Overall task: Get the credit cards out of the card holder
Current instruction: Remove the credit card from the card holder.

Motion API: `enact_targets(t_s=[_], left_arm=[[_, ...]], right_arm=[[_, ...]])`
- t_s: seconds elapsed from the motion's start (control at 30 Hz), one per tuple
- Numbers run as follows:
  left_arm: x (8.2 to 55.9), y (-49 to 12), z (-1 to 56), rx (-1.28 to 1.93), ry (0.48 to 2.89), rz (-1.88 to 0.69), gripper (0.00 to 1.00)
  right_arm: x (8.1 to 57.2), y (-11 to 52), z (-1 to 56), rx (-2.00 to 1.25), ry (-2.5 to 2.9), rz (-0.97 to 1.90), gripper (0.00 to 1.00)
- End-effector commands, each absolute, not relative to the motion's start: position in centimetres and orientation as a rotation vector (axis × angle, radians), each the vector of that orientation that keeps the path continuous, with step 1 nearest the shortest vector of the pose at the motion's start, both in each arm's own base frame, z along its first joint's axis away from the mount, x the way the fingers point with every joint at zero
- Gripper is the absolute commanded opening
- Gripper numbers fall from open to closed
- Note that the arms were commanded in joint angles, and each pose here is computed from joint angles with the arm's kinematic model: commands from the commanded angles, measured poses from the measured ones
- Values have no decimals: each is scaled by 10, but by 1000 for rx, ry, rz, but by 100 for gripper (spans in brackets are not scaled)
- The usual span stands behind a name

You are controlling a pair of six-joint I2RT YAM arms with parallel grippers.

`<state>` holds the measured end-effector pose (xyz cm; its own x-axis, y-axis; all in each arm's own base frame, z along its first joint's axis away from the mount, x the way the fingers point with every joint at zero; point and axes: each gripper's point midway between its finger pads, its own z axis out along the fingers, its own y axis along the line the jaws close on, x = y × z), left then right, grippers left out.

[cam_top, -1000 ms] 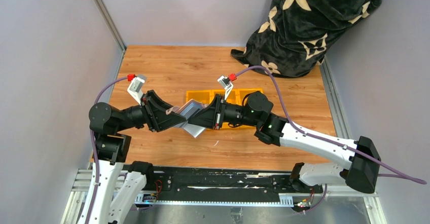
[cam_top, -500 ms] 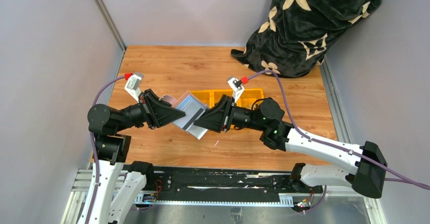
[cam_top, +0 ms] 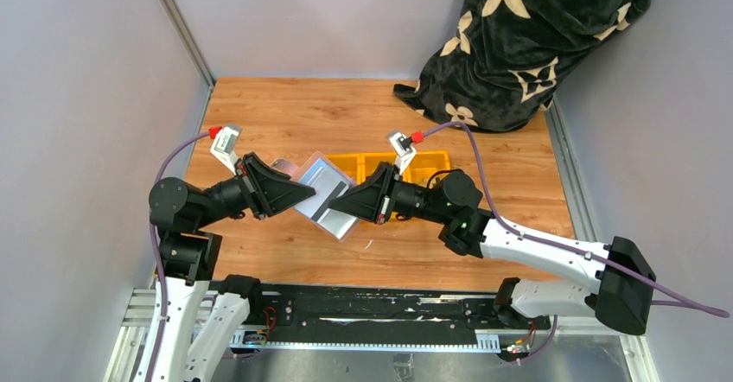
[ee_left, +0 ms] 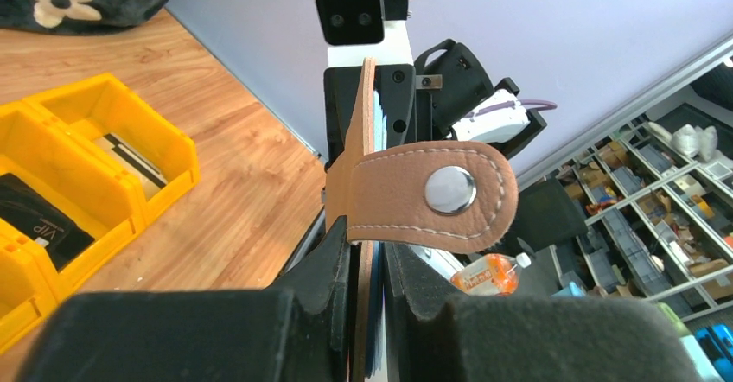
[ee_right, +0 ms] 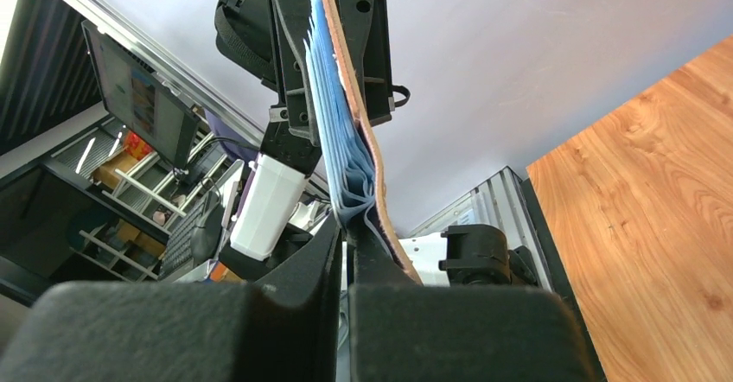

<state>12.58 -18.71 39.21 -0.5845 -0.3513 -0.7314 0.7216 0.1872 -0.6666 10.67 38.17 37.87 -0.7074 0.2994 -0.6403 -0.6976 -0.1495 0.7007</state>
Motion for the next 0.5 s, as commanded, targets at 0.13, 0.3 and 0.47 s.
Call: enact_targets(t_s=[0.13, 0.3, 0.47], left_arm=[[125, -188, 392, 366, 1611, -1535, 2], [123, -187, 396, 371, 1606, -1531, 4], [122, -187, 400, 371, 1600, -1525, 4]], right_arm=[[101, 364, 401, -446, 1310, 1941, 0], [99, 362, 394, -455, 1336, 1932, 0], [99, 362, 390, -460, 1350, 1927, 0]])
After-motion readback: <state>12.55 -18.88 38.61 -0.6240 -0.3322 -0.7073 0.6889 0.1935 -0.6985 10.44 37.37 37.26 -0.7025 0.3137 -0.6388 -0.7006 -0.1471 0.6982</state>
